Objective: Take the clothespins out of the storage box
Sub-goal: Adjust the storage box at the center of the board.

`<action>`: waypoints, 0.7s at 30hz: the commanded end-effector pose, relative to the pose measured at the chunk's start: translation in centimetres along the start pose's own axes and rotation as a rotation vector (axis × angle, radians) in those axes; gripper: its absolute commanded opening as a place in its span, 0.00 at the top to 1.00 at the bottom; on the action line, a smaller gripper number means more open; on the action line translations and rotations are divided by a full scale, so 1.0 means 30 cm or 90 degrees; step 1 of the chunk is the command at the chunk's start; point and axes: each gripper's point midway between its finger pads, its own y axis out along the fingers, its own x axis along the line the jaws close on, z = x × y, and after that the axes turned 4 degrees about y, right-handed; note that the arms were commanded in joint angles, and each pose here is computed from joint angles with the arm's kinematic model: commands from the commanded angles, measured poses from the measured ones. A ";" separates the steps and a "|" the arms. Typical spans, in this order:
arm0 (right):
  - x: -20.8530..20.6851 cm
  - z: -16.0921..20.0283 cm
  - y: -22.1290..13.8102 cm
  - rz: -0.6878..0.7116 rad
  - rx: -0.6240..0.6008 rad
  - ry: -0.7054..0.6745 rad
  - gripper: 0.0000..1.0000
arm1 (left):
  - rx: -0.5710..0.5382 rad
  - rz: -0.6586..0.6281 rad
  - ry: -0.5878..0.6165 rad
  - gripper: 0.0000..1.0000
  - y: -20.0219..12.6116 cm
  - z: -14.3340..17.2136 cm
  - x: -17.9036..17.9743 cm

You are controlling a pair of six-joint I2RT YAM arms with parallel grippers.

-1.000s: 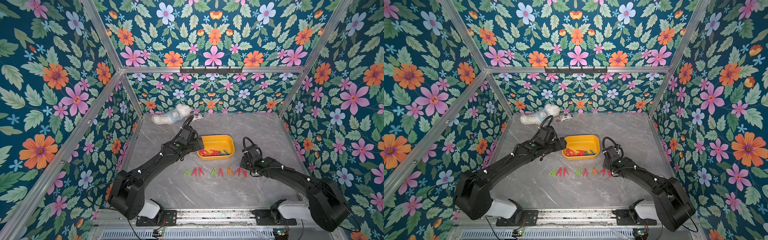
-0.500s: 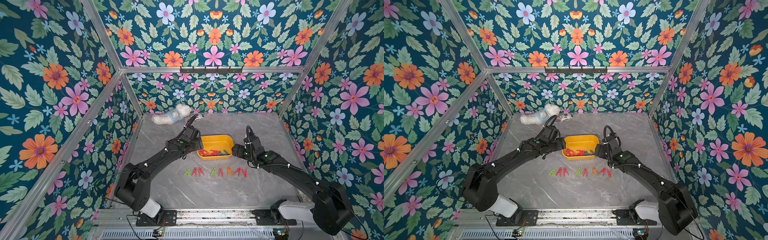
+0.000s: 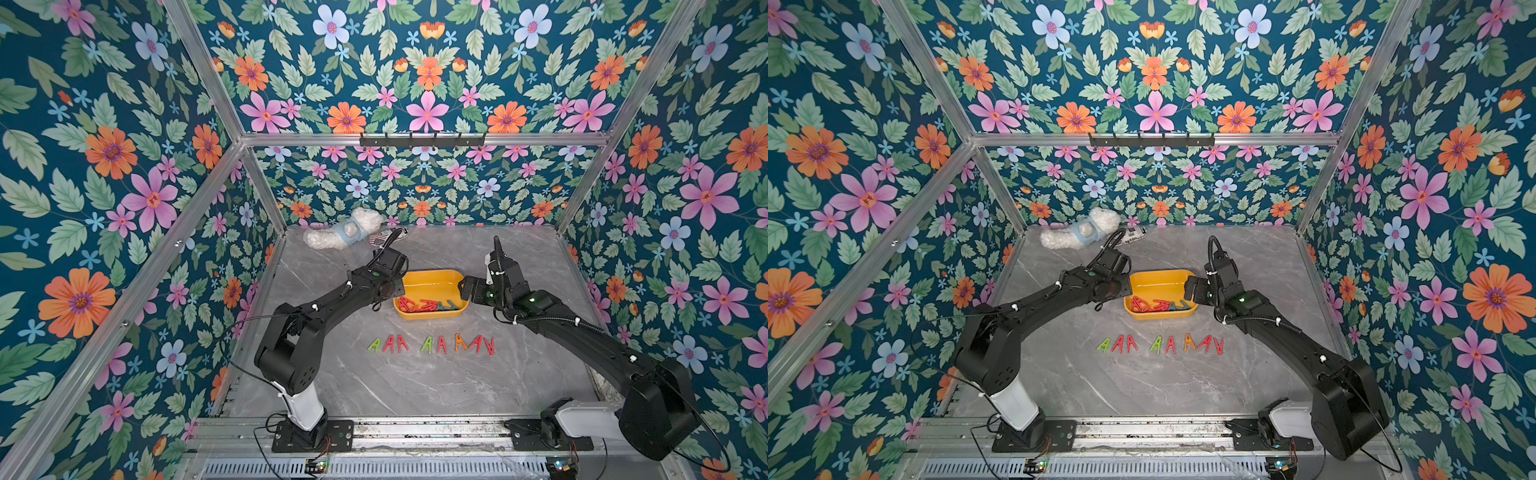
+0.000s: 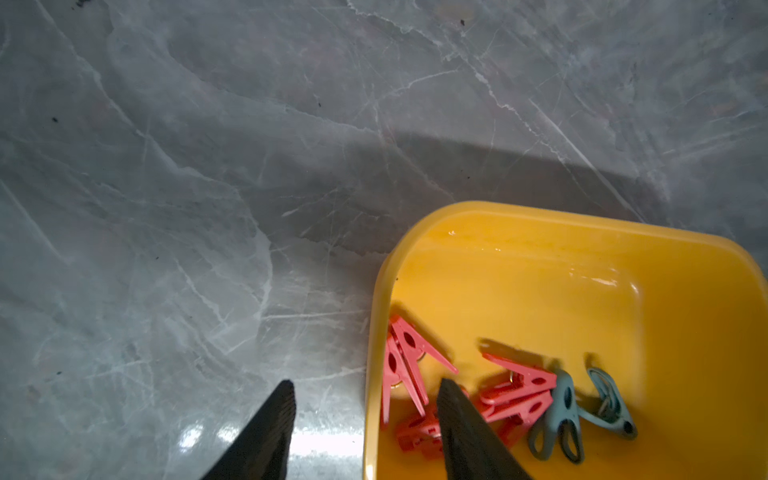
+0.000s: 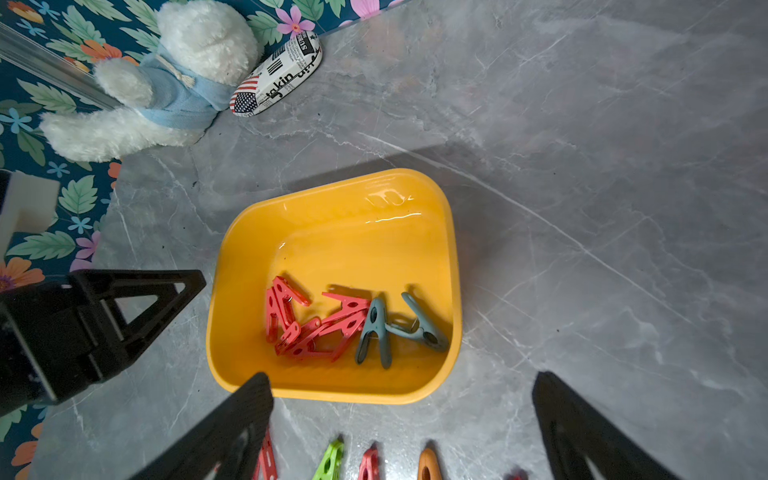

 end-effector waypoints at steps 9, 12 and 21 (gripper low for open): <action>0.028 -0.039 0.060 -0.001 -0.009 0.036 0.01 | 0.060 -0.007 0.034 0.57 0.160 0.035 0.014; 0.025 -0.038 0.069 0.003 -0.007 0.036 0.01 | 0.076 0.004 0.030 0.74 0.183 0.049 0.000; 0.004 -0.050 0.073 0.007 -0.011 0.036 0.01 | 0.136 -0.001 -0.014 1.00 0.146 0.079 0.004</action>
